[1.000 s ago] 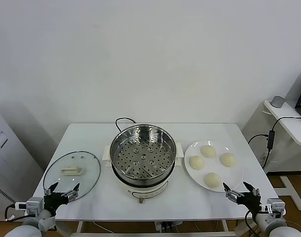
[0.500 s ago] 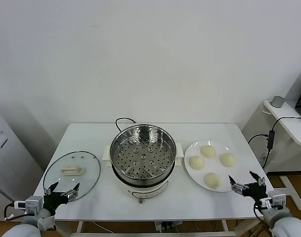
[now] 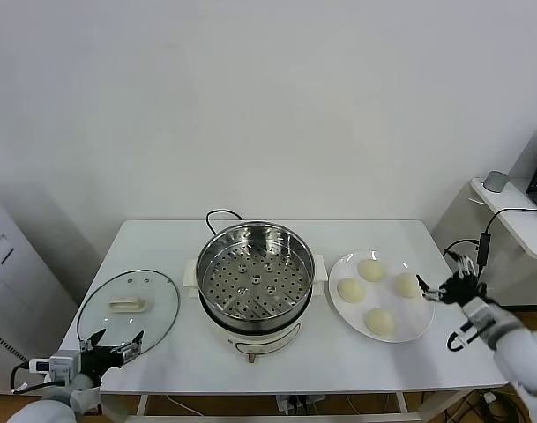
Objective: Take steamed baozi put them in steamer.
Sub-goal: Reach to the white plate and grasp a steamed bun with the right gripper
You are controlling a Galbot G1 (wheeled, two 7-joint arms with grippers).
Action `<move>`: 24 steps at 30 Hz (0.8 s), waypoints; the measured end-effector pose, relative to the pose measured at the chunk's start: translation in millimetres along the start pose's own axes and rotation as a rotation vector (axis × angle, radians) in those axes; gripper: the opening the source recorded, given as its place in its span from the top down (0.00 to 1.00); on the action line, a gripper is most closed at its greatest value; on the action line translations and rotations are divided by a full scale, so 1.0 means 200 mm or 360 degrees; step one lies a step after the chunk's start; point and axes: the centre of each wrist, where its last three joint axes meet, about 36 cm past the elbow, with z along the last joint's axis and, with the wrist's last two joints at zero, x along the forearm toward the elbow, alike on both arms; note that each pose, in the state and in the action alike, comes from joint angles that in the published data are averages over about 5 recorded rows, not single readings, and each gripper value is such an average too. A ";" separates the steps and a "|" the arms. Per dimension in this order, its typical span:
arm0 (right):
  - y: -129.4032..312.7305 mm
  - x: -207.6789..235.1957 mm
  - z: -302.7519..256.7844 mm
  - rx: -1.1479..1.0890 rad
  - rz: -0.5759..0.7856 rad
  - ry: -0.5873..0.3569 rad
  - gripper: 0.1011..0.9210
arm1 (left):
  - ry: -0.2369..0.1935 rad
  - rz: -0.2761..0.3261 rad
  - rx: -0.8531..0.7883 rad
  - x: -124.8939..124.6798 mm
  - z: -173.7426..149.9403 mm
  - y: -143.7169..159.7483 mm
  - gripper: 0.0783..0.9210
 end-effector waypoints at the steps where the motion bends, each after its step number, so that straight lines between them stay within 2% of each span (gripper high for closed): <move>1: -0.03 -0.02 0.00 0.0032 -0.0035 0.0001 0.12 | 0.0003 -0.0004 -0.0003 0.00 0.00 0.00 0.12; 12: -0.37 -0.35 -0.07 0.0238 -0.0543 0.0001 0.12 | 0.0025 -0.0018 -0.0020 -0.01 0.00 0.01 0.12; 24: -0.66 -0.74 -0.21 0.0436 -0.1109 0.0036 0.12 | 0.0042 0.0024 -0.0030 -0.01 0.00 0.01 0.12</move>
